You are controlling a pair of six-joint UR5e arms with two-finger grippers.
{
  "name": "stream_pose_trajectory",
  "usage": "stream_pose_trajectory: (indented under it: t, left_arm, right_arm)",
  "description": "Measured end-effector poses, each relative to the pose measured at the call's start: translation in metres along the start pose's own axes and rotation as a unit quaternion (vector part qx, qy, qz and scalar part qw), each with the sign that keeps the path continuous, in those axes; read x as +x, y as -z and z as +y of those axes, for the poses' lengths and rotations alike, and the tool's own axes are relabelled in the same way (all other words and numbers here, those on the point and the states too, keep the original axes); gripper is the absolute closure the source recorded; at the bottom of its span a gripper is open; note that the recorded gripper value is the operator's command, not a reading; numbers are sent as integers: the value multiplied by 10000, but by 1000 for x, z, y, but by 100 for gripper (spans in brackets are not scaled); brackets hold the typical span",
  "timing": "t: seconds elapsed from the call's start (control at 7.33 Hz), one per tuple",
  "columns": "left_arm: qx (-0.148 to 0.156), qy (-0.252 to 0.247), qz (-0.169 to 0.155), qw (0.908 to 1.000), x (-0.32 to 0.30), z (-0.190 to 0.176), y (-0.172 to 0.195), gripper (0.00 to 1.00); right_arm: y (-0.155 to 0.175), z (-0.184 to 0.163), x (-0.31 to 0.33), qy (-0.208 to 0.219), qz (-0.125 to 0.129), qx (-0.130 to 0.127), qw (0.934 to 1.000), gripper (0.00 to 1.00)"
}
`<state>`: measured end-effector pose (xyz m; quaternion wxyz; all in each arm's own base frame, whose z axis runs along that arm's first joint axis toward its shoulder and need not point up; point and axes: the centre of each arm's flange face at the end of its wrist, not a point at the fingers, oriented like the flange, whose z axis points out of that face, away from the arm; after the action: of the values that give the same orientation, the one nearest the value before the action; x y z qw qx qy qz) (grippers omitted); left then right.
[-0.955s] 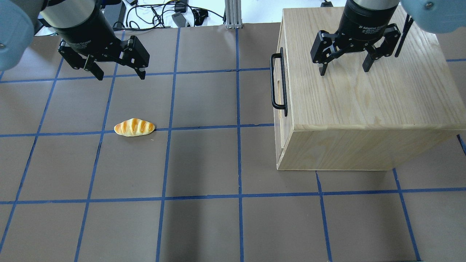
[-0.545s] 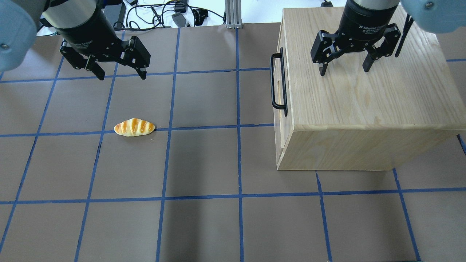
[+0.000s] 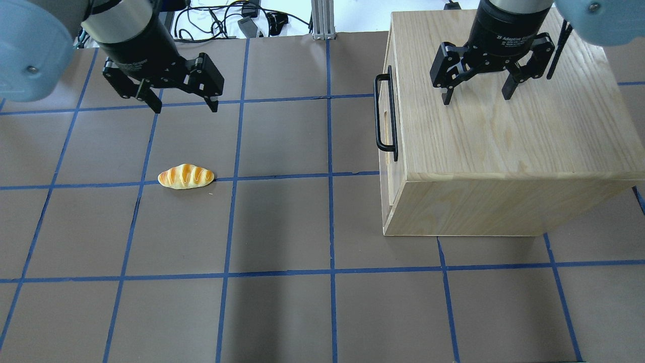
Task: Open upper drawer
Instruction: 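Move the left gripper toward the black drawer handle on the cabinet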
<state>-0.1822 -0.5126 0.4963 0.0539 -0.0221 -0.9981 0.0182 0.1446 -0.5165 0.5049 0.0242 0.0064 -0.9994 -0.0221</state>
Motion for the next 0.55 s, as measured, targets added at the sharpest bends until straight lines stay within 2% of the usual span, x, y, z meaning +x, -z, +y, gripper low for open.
stream_pose_trajectory:
  t: [0.27,0.55]
  left_arm:
    - [-102,127,706,9974,37,-20,-37,0]
    - [-221,-5,1228,9922,90,-26,-75,0]
  right_arm:
    - [0,0,0,2,0,0,10000,0]
    - [0,0,0,2,0,-1,10000,0]
